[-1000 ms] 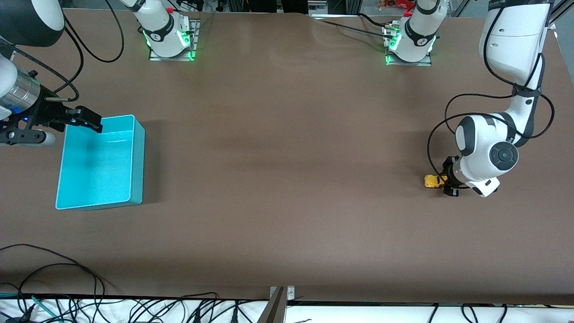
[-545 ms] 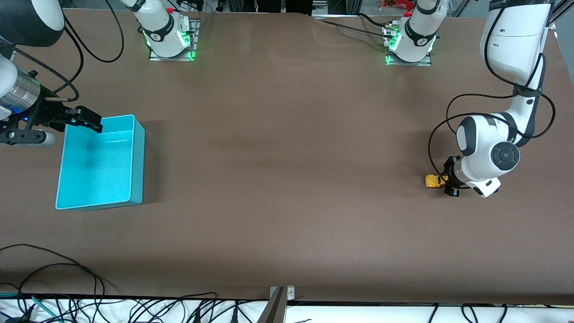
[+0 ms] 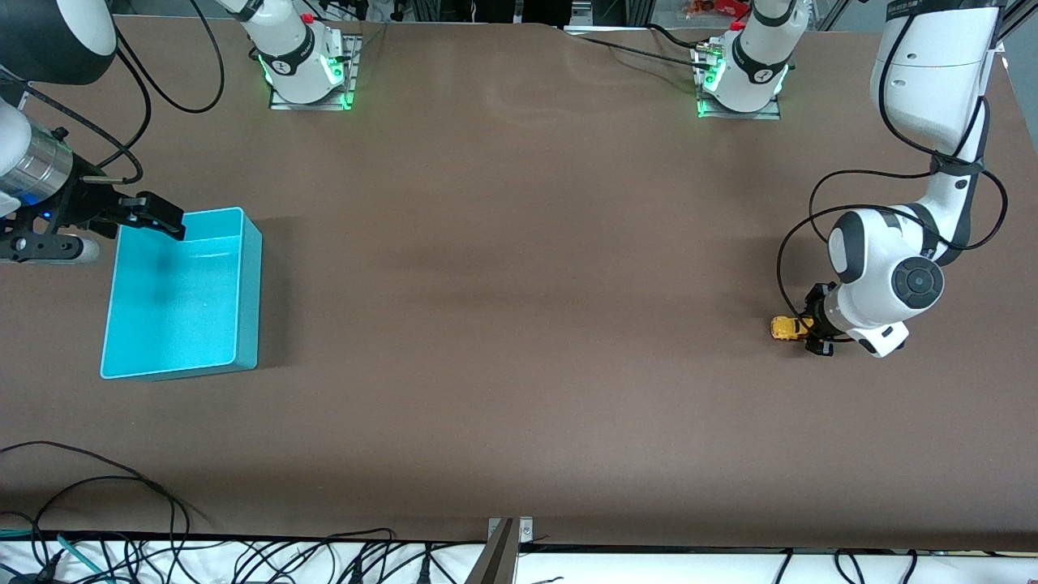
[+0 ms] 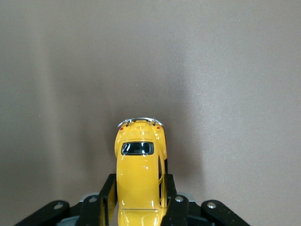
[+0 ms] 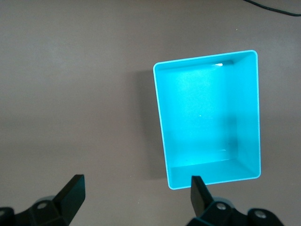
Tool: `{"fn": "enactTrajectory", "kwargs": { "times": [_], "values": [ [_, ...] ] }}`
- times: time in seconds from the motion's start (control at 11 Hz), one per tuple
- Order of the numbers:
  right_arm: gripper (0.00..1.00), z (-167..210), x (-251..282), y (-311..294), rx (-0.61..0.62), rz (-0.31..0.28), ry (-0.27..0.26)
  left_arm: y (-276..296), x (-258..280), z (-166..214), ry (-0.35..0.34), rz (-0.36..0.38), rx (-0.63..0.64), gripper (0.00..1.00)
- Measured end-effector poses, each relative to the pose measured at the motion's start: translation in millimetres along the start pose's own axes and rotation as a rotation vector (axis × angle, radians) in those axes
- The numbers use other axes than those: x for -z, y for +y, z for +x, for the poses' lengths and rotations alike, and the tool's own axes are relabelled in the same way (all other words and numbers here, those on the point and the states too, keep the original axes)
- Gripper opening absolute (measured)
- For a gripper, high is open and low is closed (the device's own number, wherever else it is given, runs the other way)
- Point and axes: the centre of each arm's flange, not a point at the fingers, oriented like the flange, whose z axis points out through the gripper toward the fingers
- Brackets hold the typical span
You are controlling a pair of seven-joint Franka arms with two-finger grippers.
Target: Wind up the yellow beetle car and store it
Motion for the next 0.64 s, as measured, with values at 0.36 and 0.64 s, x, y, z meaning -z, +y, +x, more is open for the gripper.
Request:
{"fn": "enactTrajectory", "kwargs": {
  "times": [0.36,0.64],
  "values": [
    [1.00,0.0,0.0,0.1,0.000,0.000,0.000,13.3,-31.0,7.0,0.021,-0.023,0.027,0.81],
    [1.00,0.0,0.0,0.2,0.000,0.000,0.000,28.9,-20.7,8.6,0.028,-0.059,0.060,1.00]
  ]
}}
